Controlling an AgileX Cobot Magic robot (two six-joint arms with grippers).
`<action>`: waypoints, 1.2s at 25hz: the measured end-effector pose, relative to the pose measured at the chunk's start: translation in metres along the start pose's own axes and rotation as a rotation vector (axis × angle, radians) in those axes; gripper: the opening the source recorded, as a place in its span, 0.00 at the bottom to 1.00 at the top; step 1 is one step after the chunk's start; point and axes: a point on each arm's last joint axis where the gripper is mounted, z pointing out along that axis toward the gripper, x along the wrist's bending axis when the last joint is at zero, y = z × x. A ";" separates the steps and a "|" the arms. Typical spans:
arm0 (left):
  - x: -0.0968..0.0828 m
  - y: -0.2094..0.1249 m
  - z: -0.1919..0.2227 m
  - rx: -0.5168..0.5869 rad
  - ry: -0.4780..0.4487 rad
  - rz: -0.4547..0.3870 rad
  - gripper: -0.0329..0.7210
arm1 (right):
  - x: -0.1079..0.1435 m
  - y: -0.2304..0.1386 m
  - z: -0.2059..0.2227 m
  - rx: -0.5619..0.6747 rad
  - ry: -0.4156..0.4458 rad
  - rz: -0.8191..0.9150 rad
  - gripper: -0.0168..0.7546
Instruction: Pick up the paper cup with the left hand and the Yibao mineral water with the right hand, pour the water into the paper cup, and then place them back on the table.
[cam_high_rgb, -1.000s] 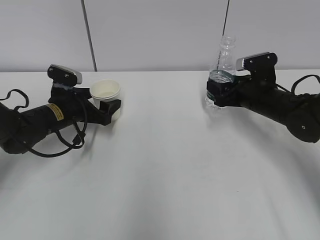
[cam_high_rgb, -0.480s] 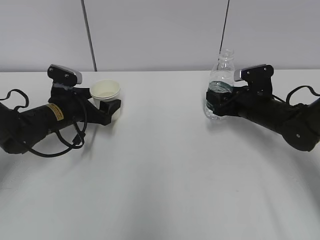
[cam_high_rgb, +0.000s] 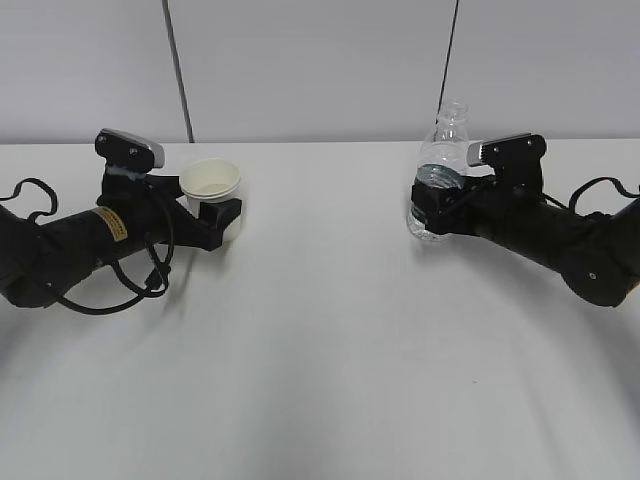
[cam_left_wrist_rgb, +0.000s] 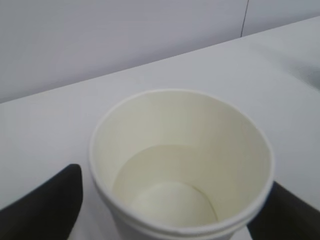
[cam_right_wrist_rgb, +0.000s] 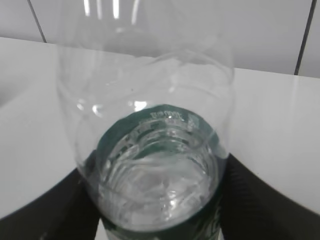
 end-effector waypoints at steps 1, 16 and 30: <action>0.000 0.000 0.000 0.000 0.000 0.000 0.82 | 0.000 0.000 0.000 0.000 0.000 0.000 0.62; 0.000 0.000 0.000 0.000 0.000 0.000 0.81 | 0.001 0.000 0.000 0.001 0.012 -0.010 0.76; 0.000 0.002 0.000 -0.022 -0.005 -0.020 0.84 | 0.001 0.001 0.001 -0.008 0.015 -0.012 0.86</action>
